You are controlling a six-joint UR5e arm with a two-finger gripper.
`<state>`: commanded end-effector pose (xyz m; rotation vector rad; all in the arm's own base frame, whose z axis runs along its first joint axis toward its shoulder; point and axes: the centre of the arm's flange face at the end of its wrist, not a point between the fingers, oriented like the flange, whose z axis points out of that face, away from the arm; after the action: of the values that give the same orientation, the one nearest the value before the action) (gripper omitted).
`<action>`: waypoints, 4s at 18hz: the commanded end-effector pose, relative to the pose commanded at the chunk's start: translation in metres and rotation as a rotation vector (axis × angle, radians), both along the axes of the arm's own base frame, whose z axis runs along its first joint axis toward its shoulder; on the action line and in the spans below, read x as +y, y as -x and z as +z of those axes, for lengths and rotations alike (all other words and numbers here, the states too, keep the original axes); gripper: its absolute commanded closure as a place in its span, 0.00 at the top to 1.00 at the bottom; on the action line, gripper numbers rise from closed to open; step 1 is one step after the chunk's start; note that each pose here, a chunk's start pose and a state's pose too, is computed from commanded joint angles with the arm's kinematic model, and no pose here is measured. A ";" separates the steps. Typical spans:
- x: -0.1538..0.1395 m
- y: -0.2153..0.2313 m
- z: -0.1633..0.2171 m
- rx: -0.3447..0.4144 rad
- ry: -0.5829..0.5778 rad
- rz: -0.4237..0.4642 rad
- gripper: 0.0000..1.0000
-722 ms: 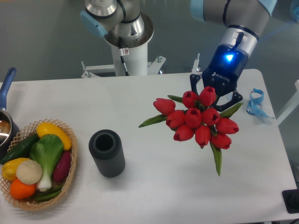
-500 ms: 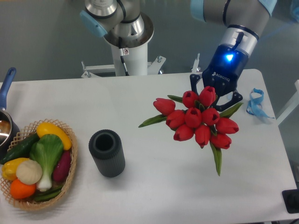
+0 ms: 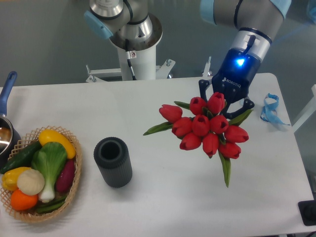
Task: Insert the flowers into the vase
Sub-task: 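Carry the red tulip bunch over to the dark grey vase, then lower the tulip stems down into the vase opening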
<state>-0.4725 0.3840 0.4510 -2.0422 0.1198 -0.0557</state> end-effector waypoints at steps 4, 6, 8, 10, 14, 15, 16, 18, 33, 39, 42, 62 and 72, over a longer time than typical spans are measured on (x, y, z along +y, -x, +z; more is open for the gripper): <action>0.015 -0.010 0.005 0.005 -0.042 -0.042 0.15; 0.022 -0.015 0.010 -0.027 -0.141 -0.093 0.15; 0.027 -0.022 0.004 -0.074 -0.233 -0.141 0.15; 0.039 -0.039 0.003 -0.121 -0.303 -0.198 0.15; 0.067 -0.076 -0.010 -0.179 -0.323 -0.277 0.15; 0.073 -0.087 -0.014 -0.191 -0.318 -0.295 0.15; 0.079 -0.098 -0.015 -0.198 -0.315 -0.313 0.15; 0.085 -0.113 -0.020 -0.212 -0.310 -0.334 0.15; 0.111 -0.155 -0.042 -0.259 -0.287 -0.408 0.15; 0.117 -0.147 -0.066 -0.277 -0.277 -0.406 0.15; 0.117 -0.148 -0.088 -0.272 -0.273 -0.413 0.15; 0.104 -0.160 -0.185 -0.267 -0.265 -0.434 0.18; 0.097 -0.147 -0.180 -0.232 -0.278 -0.419 0.97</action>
<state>-0.3260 0.4810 0.2709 -1.6917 0.3861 -0.5077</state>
